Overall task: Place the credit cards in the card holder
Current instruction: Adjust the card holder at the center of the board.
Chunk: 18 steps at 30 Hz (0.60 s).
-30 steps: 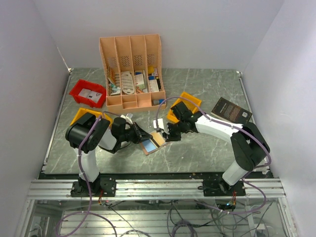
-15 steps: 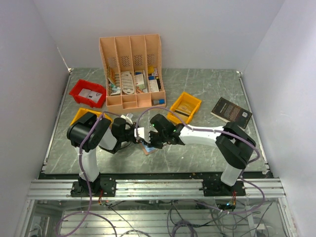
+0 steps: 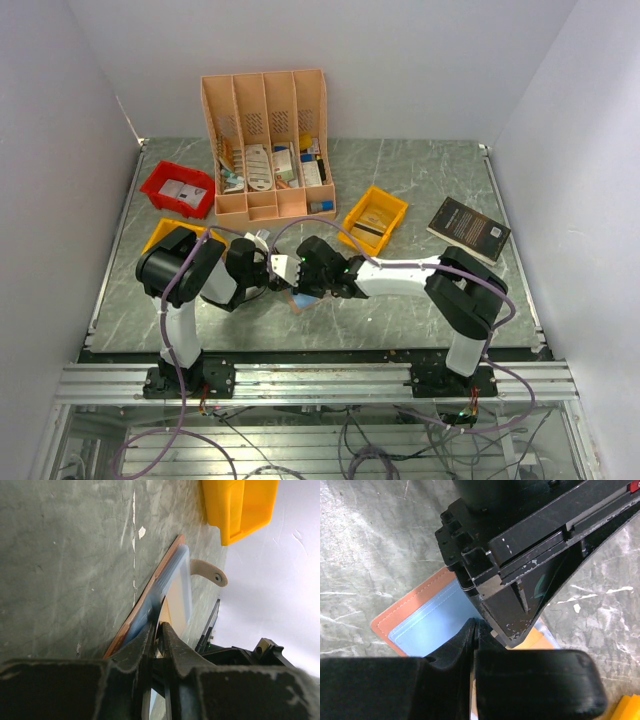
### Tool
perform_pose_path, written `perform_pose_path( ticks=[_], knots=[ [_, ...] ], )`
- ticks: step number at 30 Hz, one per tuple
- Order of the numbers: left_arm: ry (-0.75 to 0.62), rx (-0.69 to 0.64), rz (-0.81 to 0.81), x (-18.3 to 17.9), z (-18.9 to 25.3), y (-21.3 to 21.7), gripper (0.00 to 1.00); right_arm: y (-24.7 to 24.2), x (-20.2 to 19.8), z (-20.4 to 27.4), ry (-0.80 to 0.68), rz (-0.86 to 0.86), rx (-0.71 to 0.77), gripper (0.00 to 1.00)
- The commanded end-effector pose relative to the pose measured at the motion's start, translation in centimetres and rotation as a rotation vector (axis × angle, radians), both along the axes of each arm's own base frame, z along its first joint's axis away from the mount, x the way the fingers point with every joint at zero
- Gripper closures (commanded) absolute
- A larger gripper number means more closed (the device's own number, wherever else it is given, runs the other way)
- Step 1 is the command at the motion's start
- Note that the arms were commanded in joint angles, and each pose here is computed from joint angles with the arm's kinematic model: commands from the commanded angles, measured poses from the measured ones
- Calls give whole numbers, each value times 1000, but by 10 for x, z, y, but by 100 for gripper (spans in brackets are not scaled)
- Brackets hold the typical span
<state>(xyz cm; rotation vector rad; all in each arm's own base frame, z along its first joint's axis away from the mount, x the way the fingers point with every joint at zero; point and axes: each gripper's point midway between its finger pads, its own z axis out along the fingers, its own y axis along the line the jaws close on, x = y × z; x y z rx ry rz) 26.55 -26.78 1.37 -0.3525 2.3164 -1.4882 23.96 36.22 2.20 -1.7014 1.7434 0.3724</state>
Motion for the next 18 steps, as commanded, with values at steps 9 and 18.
perform_pose_path(
  ticks=[9, 18],
  knots=[
    [64, 75, -3, -11, -25, 7, 65, -27, 18, -9, -94, -75, -121, 100],
    [56, 75, 7, -9, -21, 10, 62, -41, 29, -10, -109, -108, -149, 100]
  ],
)
